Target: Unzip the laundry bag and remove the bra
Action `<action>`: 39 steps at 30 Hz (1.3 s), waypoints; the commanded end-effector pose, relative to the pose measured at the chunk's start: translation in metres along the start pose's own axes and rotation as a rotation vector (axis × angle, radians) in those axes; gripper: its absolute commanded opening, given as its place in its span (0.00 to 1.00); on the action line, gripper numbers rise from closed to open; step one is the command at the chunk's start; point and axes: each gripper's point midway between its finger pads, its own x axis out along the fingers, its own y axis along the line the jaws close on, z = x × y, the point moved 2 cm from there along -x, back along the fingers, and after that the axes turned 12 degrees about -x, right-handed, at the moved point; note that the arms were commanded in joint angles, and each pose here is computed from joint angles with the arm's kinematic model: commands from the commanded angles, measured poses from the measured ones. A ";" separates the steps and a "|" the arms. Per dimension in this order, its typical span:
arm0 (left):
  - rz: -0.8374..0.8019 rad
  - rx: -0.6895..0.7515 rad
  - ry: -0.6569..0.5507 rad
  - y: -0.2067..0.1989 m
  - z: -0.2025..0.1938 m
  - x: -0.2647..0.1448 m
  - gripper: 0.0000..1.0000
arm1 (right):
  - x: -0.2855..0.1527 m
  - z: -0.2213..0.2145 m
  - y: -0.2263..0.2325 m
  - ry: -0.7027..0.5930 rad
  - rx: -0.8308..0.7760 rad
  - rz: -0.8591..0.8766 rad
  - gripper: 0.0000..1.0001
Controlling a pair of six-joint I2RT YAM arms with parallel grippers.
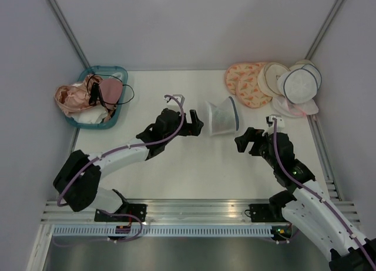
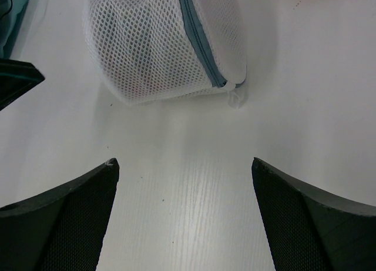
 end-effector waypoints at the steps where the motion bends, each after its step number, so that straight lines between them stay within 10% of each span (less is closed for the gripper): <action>1: -0.018 0.076 -0.150 -0.020 0.037 0.025 1.00 | -0.007 0.013 0.001 -0.035 0.010 -0.006 0.98; 12: -0.222 0.143 -0.164 -0.089 0.019 0.048 0.99 | -0.007 0.006 -0.006 -0.014 -0.005 -0.041 0.98; 23: 0.302 0.264 -0.044 -0.036 -0.007 0.108 0.92 | -0.014 0.009 -0.006 -0.022 0.002 -0.046 0.98; 32: 0.359 0.228 -0.007 -0.004 -0.014 0.104 0.45 | -0.018 0.009 -0.008 -0.037 0.013 -0.052 0.98; 36: 0.376 0.159 0.011 0.024 -0.023 0.092 0.02 | -0.019 0.010 -0.008 -0.037 0.011 -0.052 0.98; 39: 0.327 0.080 -0.021 0.037 -0.024 0.081 0.02 | -0.020 0.009 -0.009 -0.036 0.014 -0.055 0.98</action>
